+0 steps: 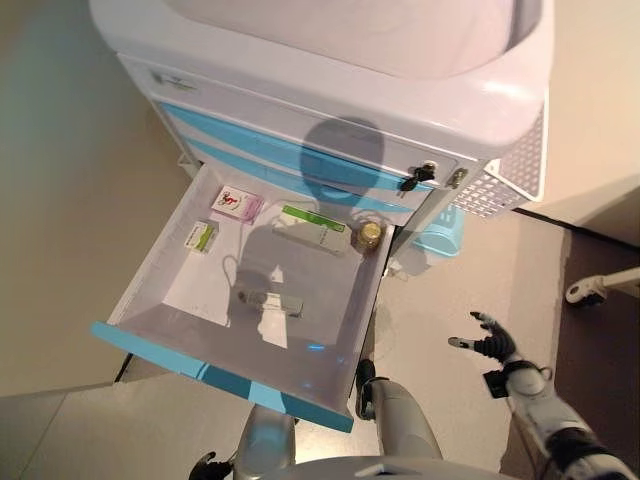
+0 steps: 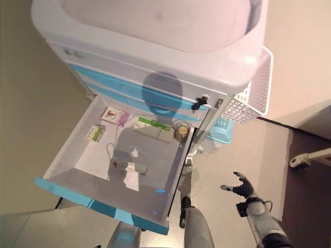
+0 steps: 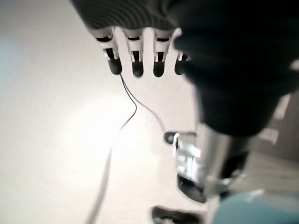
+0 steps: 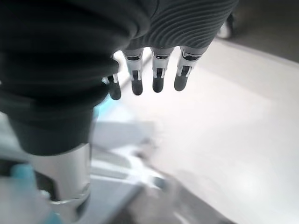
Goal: Open the drawer and pick up the medicine
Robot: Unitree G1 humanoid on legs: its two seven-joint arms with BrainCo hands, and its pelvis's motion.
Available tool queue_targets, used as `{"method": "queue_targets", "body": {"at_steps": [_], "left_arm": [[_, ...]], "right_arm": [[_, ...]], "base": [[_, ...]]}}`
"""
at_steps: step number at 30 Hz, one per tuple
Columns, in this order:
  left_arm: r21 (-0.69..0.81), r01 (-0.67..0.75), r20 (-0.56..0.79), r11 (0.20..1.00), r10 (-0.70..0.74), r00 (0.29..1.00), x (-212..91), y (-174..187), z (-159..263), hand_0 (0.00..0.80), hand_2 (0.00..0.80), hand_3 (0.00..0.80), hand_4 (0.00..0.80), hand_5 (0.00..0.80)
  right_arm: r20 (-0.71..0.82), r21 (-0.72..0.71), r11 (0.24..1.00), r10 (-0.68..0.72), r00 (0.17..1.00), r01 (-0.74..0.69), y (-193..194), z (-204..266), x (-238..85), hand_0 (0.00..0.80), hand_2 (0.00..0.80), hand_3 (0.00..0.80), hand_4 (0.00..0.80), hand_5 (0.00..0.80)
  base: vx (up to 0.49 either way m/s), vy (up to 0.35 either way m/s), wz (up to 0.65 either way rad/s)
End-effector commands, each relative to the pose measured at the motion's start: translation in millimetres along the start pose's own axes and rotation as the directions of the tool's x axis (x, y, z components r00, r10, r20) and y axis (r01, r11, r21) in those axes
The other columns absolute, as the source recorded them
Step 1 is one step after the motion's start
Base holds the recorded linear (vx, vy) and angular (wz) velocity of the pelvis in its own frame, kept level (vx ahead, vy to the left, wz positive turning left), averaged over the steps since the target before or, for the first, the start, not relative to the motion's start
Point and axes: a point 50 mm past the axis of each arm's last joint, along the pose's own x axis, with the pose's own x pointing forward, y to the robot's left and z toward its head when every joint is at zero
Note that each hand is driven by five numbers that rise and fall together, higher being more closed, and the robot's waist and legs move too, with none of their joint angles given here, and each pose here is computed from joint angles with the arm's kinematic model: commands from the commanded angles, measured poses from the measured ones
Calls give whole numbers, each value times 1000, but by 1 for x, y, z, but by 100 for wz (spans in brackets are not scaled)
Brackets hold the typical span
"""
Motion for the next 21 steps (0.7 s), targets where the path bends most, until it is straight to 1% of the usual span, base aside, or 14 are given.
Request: {"method": "queue_targets", "body": {"at_steps": [1,2,3,5,6,8,9,10,11,12,13,15,18,21], "left_arm": [[129,143,0,981,-144,990,0,-11,4,0,0,0,0,0],[124,176,-23,977,-174,984,-1,-11,-3,0,0,0,0,0],[124,176,-23,977,-174,984,-1,-11,-3,0,0,0,0,0],[106,233,-56,967,-228,972,-5,-3,-19,0,0,0,0,0],[106,233,-55,967,-228,972,-5,-3,-19,0,0,0,0,0],[90,250,-66,964,-245,967,-7,4,-26,0,0,0,0,0],[88,249,-66,964,-244,967,-7,4,-26,0,0,0,0,0],[100,254,-69,962,-248,966,-7,5,-26,0,0,0,0,0],[110,250,-60,962,-245,968,-6,7,-23,0,0,0,0,0],[116,244,-51,963,-240,969,-6,8,-21,0,0,0,0,0],[112,245,-51,963,-240,969,-6,8,-21,0,0,0,0,0],[120,227,-32,967,-225,974,-4,13,-14,0,0,0,0,0],[128,197,-20,972,-196,980,-4,19,-11,0,0,0,0,0],[120,173,-16,977,-173,985,-3,22,-9,0,0,0,0,0]], "right_arm": [[145,-91,978,200,969,-188,-47,44,-11,0,0,0,0,0],[167,-105,959,278,946,-263,-53,55,-17,0,0,0,0,0],[167,-105,959,278,946,-263,-53,55,-17,0,0,0,0,0],[176,-192,855,513,840,-482,-62,89,-31,0,0,0,0,0],[176,-192,855,514,840,-482,-62,89,-31,0,0,0,0,0],[175,-270,709,701,691,-651,-55,129,-41,0,0,0,0,0],[175,-271,708,702,690,-652,-55,129,-41,0,0,0,0,0],[159,-277,648,759,632,-709,-48,139,-44,0,0,0,0,0],[138,-310,537,842,521,-785,-35,154,-52,0,0,0,0,0],[117,-310,484,874,473,-818,-27,158,-54,0,0,0,0,0],[115,-312,481,875,470,-819,-26,159,-53,0,0,0,0,0],[67,-290,316,948,310,-903,-1,166,-63,0,0,0,0,0],[93,-241,254,967,238,-937,15,168,-66,0,0,0,0,0],[155,-252,254,963,220,-934,26,178,-64,0,0,0,0,0]], "base": [[104,66,-60],[89,51,-37],[53,31,-33],[40,48,-23],[16,57,-16],[-6,39,-10],[-5,23,-10],[2,4,-10],[4,2,-6],[0,0,0],[-16,-20,11],[-19,-41,26],[-7,-46,34],[-17,-63,45]]}}
